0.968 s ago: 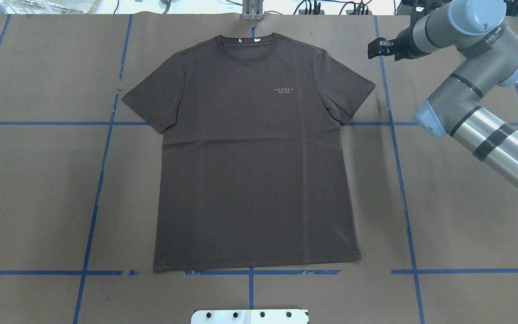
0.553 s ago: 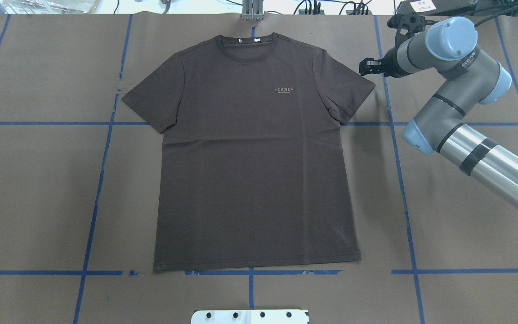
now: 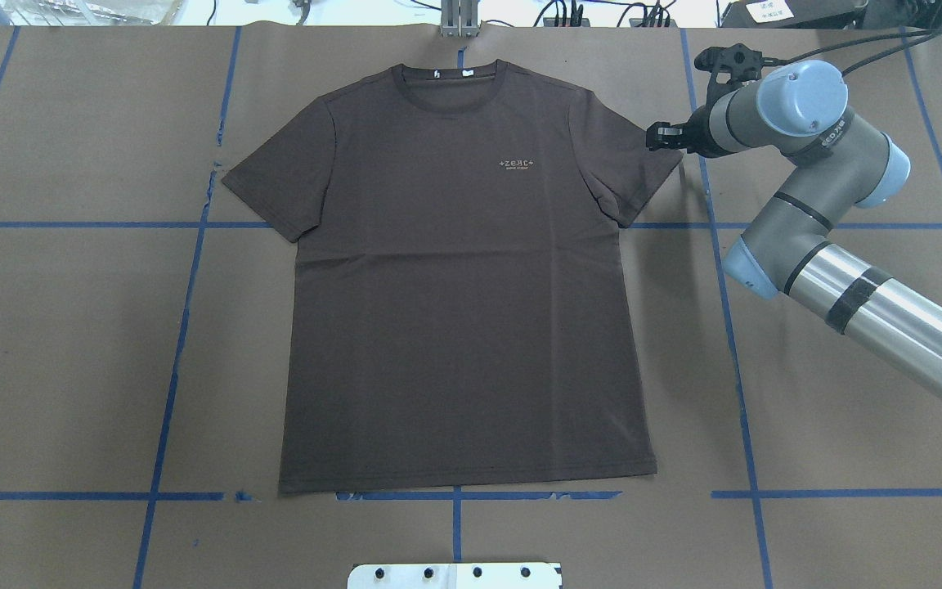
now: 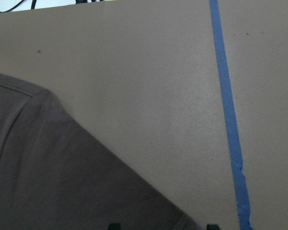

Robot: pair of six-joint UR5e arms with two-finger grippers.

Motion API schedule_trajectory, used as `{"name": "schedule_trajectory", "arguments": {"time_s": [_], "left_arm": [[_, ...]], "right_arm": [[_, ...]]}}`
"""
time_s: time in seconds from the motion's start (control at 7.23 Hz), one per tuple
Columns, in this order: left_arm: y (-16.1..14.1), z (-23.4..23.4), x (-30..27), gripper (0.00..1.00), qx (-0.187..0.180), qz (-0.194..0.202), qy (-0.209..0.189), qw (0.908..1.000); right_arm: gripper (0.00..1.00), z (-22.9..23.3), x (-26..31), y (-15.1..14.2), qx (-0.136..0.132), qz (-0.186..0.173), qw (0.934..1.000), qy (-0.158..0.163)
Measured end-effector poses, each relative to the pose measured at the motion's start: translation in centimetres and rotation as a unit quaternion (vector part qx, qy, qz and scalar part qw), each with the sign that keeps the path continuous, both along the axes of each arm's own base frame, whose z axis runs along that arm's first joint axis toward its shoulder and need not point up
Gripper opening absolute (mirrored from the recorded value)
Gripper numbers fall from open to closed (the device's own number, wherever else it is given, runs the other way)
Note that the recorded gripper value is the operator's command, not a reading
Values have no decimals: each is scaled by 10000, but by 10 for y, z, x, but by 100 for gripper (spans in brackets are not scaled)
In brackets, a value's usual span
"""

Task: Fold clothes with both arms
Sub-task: 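Move the right gripper toward the shirt sleeve farthest from the left arm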

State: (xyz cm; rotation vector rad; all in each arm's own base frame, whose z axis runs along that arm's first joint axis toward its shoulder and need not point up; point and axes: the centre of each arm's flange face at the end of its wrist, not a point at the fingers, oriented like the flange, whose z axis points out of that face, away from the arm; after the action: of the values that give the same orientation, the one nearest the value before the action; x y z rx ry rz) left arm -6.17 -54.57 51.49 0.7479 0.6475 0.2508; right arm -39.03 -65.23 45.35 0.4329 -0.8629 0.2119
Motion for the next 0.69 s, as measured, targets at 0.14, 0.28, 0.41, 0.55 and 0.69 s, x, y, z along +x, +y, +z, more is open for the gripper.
{"name": "schedule_trajectory", "arguments": {"time_s": [0.14,0.28,0.41,0.55,0.69], "left_arm": [[1,0,1,100,1,30,29,10000],[1,0,1,100,0,43,42,10000],[2,1,1,100,-4,48,45,10000],[2,1,1,100,-5,51,46,10000],[2,1,1,100,-6,51,47,10000]], "right_arm": [[67,4,-1,0,-12,24,10000,41],[66,7,-3,0,-25,42,10000,77],[66,10,-4,-1,-27,61,9999,108],[66,12,-6,0,-27,84,9999,144],[65,15,-7,0,-31,103,9998,179]]}}
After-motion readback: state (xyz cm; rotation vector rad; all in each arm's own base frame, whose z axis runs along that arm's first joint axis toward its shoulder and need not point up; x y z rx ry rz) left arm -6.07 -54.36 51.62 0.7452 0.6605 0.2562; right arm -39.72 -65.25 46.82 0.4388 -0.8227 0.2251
